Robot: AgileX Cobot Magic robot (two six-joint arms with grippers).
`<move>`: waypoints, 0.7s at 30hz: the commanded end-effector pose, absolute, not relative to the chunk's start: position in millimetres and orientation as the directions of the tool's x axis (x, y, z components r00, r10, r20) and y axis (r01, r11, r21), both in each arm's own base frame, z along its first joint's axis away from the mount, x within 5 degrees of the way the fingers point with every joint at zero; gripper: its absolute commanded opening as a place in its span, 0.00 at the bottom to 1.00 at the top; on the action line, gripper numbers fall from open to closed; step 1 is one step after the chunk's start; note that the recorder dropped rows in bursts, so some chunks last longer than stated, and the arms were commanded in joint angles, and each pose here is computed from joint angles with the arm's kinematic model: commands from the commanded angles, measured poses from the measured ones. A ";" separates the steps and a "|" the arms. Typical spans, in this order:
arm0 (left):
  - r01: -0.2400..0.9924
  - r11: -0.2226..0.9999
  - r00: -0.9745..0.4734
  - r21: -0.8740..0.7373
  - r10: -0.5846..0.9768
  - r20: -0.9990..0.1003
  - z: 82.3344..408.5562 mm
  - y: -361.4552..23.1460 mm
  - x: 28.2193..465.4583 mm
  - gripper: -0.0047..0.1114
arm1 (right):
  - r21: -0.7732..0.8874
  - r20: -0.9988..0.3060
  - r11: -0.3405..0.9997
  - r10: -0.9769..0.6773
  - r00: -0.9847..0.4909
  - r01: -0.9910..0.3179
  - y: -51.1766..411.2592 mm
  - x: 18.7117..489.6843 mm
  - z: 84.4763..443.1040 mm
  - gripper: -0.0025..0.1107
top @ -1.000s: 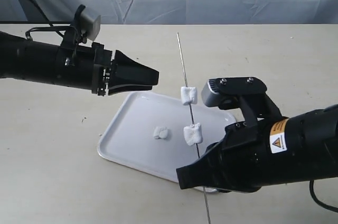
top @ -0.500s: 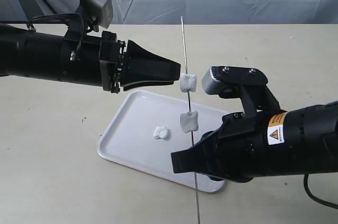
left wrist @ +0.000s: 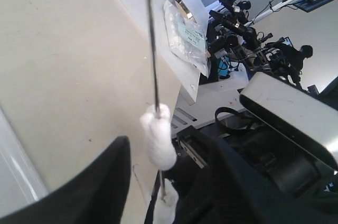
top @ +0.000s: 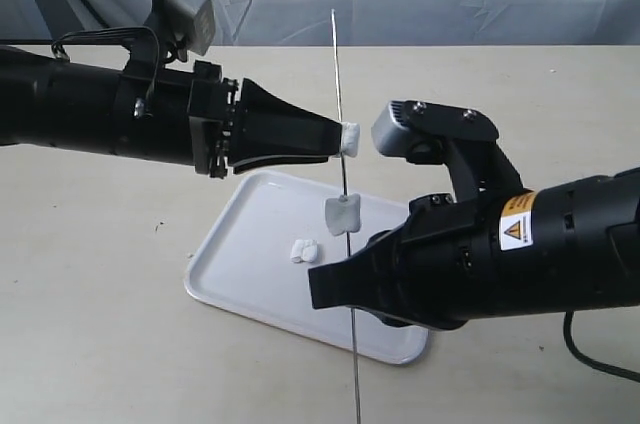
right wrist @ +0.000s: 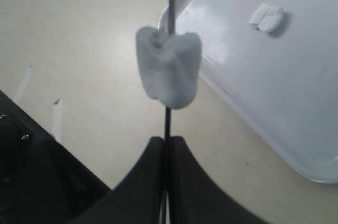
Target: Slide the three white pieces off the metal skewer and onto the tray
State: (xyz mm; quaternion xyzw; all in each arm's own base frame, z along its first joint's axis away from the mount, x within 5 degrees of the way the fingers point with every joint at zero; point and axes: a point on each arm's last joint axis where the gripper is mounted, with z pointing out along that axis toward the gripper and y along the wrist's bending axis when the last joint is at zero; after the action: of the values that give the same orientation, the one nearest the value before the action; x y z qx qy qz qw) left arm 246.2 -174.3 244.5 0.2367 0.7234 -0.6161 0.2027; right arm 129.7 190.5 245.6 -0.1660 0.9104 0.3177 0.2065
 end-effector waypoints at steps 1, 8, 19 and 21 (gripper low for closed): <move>0.588 0.115 -0.809 -0.801 0.089 -0.581 243.6 -177.0 245.1 0.43 | 0.508 -0.498 0.734 -0.177 -0.849 -0.451 190.9 129.7 250.0 0.02; 0.589 0.110 -0.808 -0.800 0.068 -0.586 244.6 -177.3 246.7 0.43 | 0.519 -0.491 0.731 -0.169 -0.855 -0.443 191.4 129.3 250.3 0.02; 0.586 0.106 -0.810 -0.803 0.050 -0.585 245.8 -177.5 247.7 0.31 | 0.519 -0.491 0.731 -0.169 -0.855 -0.443 191.4 129.3 250.3 0.02; 0.587 0.106 -0.810 -0.803 0.051 -0.585 245.8 -177.5 247.7 0.31 | 0.519 -0.491 0.731 -0.169 -0.855 -0.443 191.4 129.3 250.3 0.02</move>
State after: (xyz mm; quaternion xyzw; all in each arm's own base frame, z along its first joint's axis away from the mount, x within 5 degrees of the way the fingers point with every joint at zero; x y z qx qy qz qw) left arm 248.7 -174.7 246.1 0.2265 0.7181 -0.6223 0.2138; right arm 129.2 191.2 246.4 -0.1629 0.9102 0.3224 0.2027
